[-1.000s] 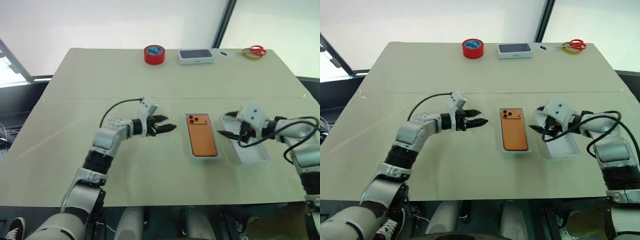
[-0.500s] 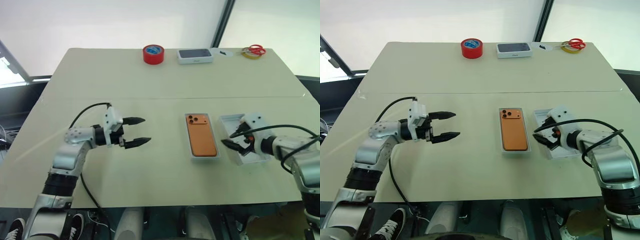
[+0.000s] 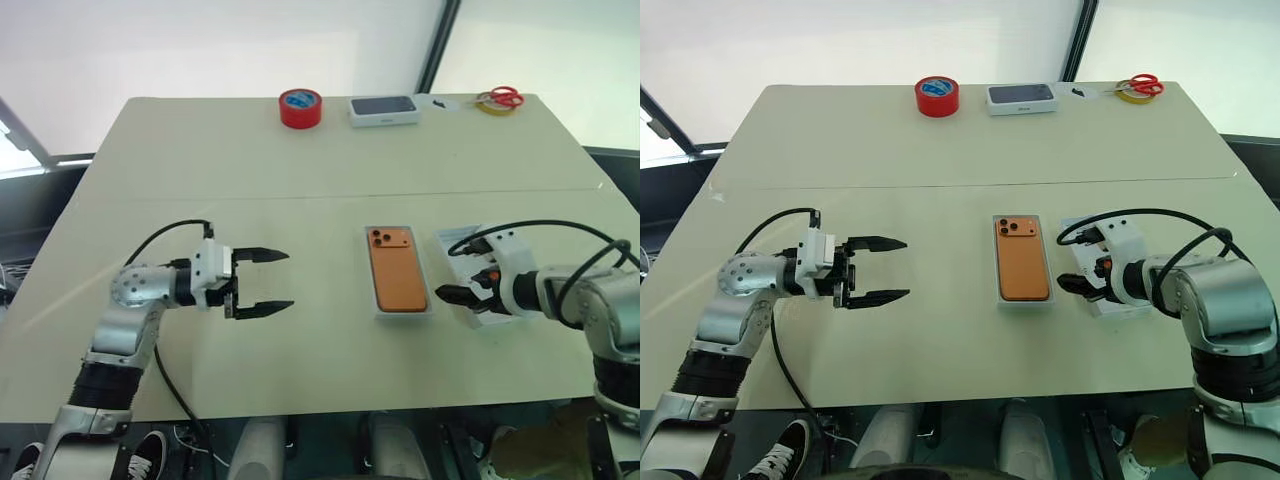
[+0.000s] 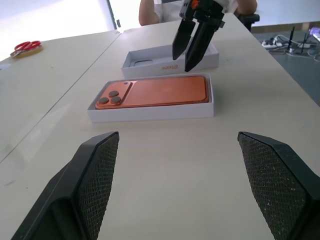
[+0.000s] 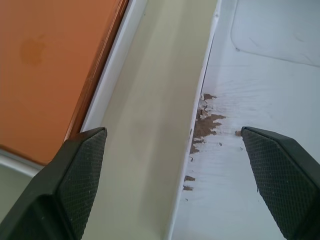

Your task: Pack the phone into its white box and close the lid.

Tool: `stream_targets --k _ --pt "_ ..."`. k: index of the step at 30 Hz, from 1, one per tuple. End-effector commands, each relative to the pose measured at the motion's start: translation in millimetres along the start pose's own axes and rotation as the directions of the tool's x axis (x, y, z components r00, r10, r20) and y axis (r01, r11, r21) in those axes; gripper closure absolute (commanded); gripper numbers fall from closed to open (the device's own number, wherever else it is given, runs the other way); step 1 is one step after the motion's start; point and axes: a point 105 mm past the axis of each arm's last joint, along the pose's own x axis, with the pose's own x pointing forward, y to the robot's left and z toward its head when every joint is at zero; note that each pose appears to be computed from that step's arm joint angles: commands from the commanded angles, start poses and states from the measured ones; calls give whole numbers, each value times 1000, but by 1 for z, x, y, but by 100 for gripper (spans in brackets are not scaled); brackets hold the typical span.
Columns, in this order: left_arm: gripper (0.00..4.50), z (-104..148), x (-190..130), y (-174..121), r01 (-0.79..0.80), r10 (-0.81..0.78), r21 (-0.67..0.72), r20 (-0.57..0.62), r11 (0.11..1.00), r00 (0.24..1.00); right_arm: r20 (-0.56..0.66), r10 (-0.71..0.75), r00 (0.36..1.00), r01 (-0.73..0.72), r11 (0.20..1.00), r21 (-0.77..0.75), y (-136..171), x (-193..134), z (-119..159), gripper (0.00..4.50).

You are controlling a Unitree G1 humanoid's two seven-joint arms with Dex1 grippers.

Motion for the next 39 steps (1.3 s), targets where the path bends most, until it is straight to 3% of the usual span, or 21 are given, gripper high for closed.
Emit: stream_targets --k 1,3,5,8,10,15,23,26,32,33,36,39 --pt "50 6 -1 1 -10 10 41 12 999 1000 -13 -35 999 35 999 12 -5 6 3 1" --pt "50 6 -1 0 -13 12 44 10 999 1000 -16 -27 1000 27 999 31 -4 9 5 1" --pt "44 5 -1 -1 -18 18 45 5 999 1000 -25 -31 999 31 999 15 -4 11 6 55" --pt "44 5 0 -1 -27 27 50 3 998 1000 -58 -45 997 45 999 4 -4 15 -2 181" --pt "44 6 1 -1 -36 36 50 7 998 999 -74 -48 996 50 999 22 -4 18 -8 217" --pt "44 6 2 0 -49 49 48 9 998 999 -50 -66 997 69 996 56 -5 19 -3 443" --pt "44 7 6 4 -44 43 34 15 998 999 -9 -96 995 96 994 42 -4 17 9 447" --pt "131 4 6 5 -42 42 -21 12 999 999 50 -103 993 99 992 78 -4 15 22 450" --pt "424 4 10 5 -84 86 -67 30 994 996 374 -59 925 49 998 35 8 11 89 450" --pt "445 4 10 4 -85 87 -79 31 993 996 411 -50 910 31 998 53 9 11 96 450" --pt "445 3 11 10 -162 167 -86 44 983 985 583 16 812 19 998 -55 26 8 128 450" --pt "445 3 15 17 -233 238 -83 52 969 970 699 122 704 -176 984 5 58 9 143 450"
